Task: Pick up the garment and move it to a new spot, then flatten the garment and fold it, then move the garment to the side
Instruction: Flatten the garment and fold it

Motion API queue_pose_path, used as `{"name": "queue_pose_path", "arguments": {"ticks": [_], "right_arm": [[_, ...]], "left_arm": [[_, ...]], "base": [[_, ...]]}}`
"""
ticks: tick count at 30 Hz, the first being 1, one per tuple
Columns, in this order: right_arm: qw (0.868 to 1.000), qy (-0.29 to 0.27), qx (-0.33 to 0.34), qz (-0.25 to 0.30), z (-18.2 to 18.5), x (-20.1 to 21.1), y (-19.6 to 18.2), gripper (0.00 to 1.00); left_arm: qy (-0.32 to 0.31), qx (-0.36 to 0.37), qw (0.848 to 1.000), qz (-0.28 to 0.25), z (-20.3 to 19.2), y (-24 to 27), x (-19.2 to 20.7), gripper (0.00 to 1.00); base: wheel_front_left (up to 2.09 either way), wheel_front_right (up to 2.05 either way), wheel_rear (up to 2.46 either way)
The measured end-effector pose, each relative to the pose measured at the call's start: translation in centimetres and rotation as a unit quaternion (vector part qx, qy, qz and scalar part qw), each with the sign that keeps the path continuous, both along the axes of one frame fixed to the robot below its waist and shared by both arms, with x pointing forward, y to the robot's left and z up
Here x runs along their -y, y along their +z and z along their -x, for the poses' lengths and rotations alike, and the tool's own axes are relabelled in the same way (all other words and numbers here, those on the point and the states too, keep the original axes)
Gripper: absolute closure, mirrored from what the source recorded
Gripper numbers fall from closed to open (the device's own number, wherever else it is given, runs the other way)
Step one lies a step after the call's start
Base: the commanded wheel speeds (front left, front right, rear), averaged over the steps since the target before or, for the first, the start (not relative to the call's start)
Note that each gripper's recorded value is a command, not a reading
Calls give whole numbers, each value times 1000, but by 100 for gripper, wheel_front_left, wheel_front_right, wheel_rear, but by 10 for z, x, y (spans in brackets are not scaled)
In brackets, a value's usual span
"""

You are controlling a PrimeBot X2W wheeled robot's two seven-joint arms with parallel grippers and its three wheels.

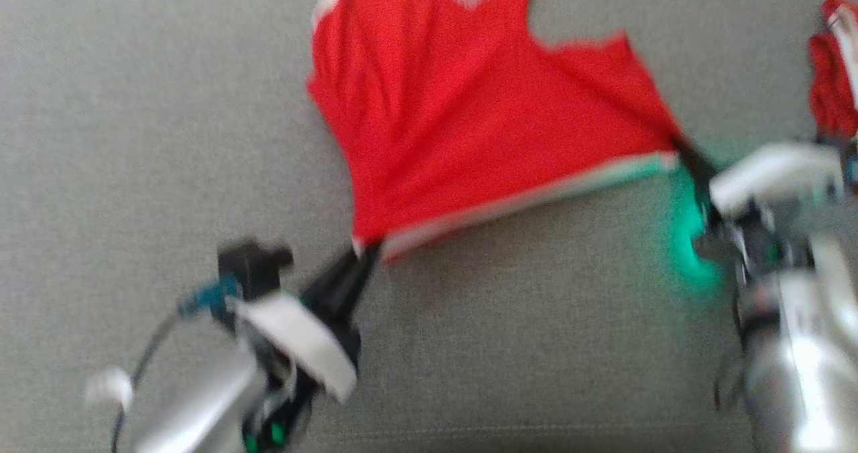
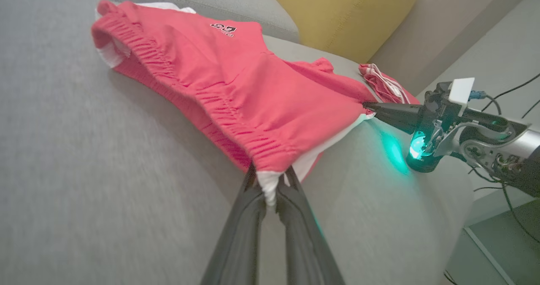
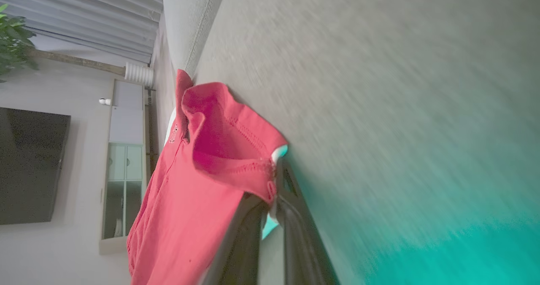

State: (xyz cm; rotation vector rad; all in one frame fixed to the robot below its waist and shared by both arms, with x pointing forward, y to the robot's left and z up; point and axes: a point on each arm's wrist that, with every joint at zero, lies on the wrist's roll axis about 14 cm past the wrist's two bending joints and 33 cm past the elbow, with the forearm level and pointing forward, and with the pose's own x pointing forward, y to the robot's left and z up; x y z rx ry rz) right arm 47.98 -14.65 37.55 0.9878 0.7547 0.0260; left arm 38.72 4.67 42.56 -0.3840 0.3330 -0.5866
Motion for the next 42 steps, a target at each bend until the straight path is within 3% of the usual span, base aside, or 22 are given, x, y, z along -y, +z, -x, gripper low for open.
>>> {"name": "queue_pose_path", "arguments": {"ticks": [8,12,17,24,33,37,42], "right_arm": [[997,7,-33,-65,161,9,-7,100],[997,8,-17,-69,195,14,12,100],[998,19,33,-58,170,16,38,100],[993,89,64,-31,119,-3,55,100],[980,176,82,34,10,-35,77,100],[973,209,85,46,-34,-59,87,100],[965,246,60,68,-64,-87,73,100]], "left_arm": [[26,-38,998,37,90,23,2,100],[43,-55,996,61,107,34,1,100],[54,-59,993,87,102,46,0,100],[62,-58,990,110,82,59,-8,100],[71,-75,979,178,31,81,-3,100],[95,-74,978,172,3,78,-11,100],[137,-98,972,163,-18,57,-25,100]], "base": [[0,0,0],[0,0,0],[0,0,0],[0,0,0],[0,0,0],[0,0,0],[0,0,0]]}}
